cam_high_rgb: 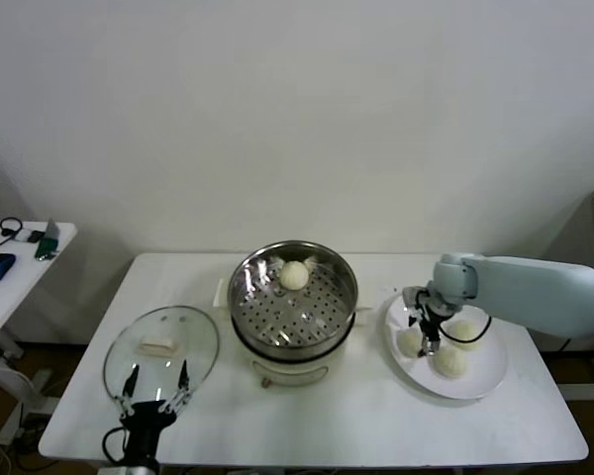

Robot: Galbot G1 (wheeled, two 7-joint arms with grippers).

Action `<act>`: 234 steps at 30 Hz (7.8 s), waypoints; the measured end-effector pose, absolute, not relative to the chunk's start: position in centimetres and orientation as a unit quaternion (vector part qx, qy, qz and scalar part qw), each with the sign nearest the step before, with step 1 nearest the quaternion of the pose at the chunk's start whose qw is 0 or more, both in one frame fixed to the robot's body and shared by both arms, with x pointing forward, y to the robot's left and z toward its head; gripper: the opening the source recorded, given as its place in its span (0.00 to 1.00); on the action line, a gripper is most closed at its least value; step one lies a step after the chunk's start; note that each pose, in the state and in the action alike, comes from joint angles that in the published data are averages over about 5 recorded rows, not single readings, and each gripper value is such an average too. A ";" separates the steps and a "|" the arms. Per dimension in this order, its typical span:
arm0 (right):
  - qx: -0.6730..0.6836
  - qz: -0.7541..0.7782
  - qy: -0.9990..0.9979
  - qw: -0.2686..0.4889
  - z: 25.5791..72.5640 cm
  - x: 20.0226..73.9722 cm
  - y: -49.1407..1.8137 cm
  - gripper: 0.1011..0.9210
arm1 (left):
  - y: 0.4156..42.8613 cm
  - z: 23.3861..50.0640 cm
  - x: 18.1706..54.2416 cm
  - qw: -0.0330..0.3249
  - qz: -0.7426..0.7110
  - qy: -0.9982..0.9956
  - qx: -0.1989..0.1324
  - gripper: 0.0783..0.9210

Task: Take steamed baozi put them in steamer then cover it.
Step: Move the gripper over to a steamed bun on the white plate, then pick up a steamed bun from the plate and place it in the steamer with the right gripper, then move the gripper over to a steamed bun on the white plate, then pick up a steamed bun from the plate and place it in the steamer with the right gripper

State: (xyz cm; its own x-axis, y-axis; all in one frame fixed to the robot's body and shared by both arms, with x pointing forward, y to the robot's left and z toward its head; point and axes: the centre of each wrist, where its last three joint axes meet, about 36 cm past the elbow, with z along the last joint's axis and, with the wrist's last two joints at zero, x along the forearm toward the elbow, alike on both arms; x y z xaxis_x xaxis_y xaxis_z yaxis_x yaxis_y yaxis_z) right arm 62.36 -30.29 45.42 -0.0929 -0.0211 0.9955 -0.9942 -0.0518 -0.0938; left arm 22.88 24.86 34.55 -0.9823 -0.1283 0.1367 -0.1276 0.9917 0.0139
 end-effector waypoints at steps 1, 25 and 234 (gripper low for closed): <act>0.494 0.531 -0.514 0.458 45.4 62.4 -30.3 0.75 | 24.8 34.5 22.9 0.069 -0.002 -0.996 0.064 0.88; 0.515 0.553 -0.517 0.402 62.9 65.1 -28.3 0.70 | 24.3 34.9 23.3 0.064 0.004 -0.996 0.058 0.88; 0.690 0.705 -0.166 -0.004 59.9 63.7 -3.0 0.88 | 23.6 35.8 21.3 0.065 -0.020 -0.996 0.064 0.88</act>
State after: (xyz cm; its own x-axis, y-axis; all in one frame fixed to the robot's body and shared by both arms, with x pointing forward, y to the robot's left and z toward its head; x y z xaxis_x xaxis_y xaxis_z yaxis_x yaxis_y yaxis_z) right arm 63.71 -2.99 59.93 -0.0490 -0.2336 0.9711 -0.2236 -0.9450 -0.2386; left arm 21.26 23.65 35.80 -0.9834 -0.1305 0.1261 -0.1253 0.9909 0.0486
